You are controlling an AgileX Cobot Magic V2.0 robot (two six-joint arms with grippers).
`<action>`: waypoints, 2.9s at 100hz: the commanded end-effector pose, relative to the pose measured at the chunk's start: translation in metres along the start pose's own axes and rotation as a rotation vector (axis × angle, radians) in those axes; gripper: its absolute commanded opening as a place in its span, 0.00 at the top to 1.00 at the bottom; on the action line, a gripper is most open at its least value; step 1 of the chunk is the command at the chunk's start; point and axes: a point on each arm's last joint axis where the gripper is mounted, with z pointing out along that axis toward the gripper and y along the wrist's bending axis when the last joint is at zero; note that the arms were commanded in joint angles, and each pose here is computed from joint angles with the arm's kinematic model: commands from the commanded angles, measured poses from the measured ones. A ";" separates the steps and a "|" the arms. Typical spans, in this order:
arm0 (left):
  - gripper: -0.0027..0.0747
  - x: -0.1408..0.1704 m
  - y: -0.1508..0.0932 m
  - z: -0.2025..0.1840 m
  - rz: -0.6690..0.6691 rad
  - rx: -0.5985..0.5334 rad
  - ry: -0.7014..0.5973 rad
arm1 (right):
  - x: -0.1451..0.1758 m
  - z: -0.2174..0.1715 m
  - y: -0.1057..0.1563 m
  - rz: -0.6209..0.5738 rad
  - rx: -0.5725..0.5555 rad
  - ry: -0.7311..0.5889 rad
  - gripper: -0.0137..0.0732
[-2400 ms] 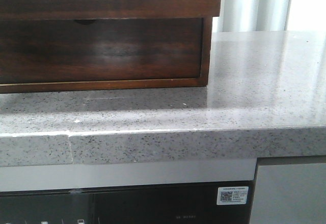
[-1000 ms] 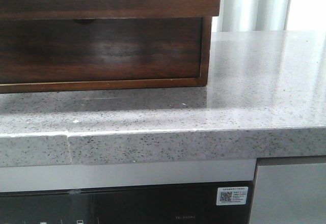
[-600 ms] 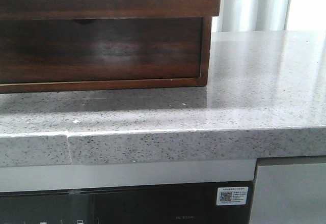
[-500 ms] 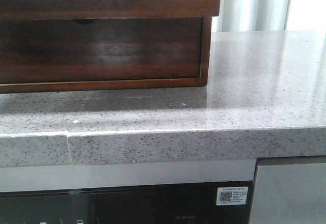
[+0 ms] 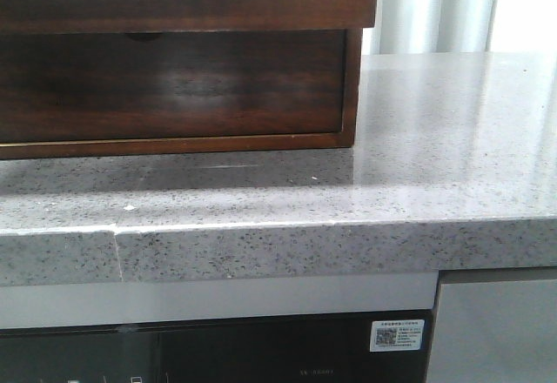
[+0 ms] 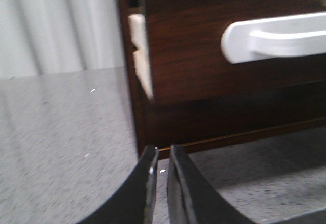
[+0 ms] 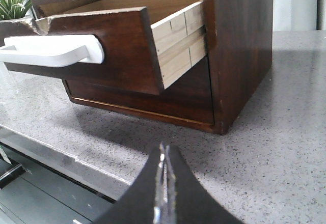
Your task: Put scissors in drawer with both arms
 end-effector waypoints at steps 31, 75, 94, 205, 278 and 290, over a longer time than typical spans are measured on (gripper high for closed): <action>0.96 0.010 0.011 -0.001 -0.159 -0.212 -0.106 | -0.013 0.000 -0.002 -0.006 0.038 -0.069 0.98; 0.96 0.041 0.009 -0.001 -0.173 -0.220 0.183 | -0.013 0.000 -0.002 -0.006 0.038 -0.069 0.98; 0.96 0.040 0.008 -0.001 -0.190 -0.218 0.184 | -0.013 0.000 -0.002 -0.006 0.038 -0.069 0.98; 0.96 0.040 0.008 -0.001 -0.190 -0.218 0.184 | -0.017 0.001 -0.001 -0.181 0.030 -0.111 0.98; 0.96 0.040 0.008 -0.001 -0.190 -0.218 0.184 | 0.038 -0.038 -0.027 -0.127 0.330 -0.240 0.98; 0.96 0.040 0.008 -0.001 -0.190 -0.218 0.184 | 0.042 -0.040 -0.031 -0.111 0.400 -0.196 0.98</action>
